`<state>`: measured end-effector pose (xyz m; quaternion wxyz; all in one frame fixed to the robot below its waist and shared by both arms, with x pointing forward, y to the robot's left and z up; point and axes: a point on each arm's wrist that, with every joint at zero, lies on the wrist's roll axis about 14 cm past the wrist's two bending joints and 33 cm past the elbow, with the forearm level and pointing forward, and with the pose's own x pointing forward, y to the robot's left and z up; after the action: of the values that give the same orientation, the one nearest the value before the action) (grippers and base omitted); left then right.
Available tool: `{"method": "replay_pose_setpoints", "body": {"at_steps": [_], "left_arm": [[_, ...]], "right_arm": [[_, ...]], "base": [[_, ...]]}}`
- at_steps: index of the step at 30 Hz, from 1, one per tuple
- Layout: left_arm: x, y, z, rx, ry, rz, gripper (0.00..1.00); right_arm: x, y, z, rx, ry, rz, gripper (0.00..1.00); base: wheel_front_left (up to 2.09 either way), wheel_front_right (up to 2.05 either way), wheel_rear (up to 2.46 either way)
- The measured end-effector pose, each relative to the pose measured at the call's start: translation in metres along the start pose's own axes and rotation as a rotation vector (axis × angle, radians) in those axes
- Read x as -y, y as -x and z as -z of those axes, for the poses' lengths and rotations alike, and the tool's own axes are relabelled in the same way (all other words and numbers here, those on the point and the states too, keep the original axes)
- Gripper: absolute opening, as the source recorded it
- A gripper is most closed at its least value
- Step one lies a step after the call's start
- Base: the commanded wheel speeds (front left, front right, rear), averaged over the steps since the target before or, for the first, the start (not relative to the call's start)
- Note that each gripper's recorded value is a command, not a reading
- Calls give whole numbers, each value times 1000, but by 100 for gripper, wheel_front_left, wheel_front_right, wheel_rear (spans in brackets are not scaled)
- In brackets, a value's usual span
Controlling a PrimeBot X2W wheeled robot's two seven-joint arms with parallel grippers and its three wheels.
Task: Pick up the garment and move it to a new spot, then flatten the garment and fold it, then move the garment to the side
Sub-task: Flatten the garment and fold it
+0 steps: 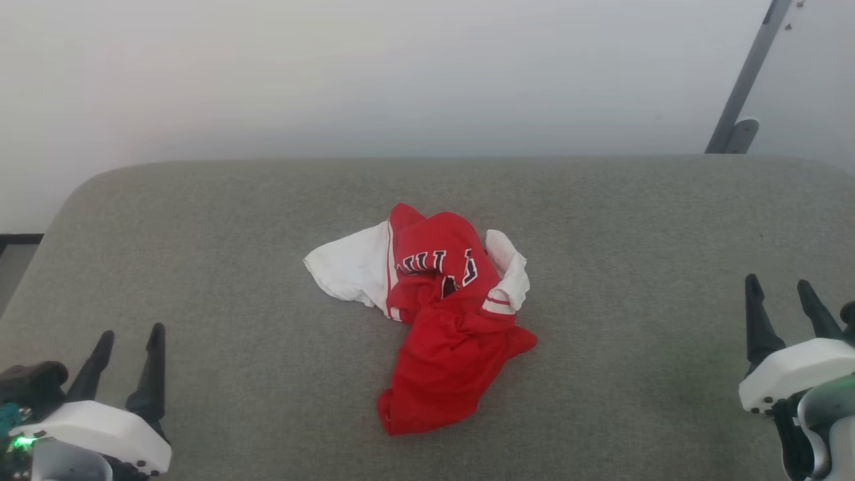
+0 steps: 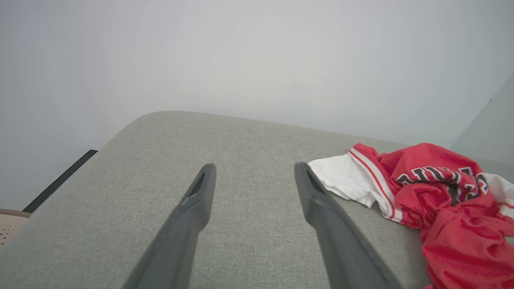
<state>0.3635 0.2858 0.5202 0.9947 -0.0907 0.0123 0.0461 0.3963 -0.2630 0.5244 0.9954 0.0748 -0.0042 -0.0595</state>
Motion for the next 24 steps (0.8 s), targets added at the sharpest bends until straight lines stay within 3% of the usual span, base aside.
{"method": "replay_pose_setpoints", "body": {"at_steps": [7, 13, 17, 24], "left_arm": [[-2, 6, 2, -3, 11, -10, 100], [-5, 10, 4, -3, 21, -27, 100], [-7, 11, 5, -4, 30, -39, 100], [-11, 13, 12, -23, 30, -68, 100]], "right_arm": [[-26, -10, 7, -37, 10, -70, 100], [-77, -30, 15, -92, -6, -203, 100], [-124, -42, 32, -183, -16, -333, 100], [-176, -48, 66, -346, -15, -478, 100]], "base": [[0, 0, 0], [0, 0, 0], [0, 0, 0], [0, 0, 0]]}}
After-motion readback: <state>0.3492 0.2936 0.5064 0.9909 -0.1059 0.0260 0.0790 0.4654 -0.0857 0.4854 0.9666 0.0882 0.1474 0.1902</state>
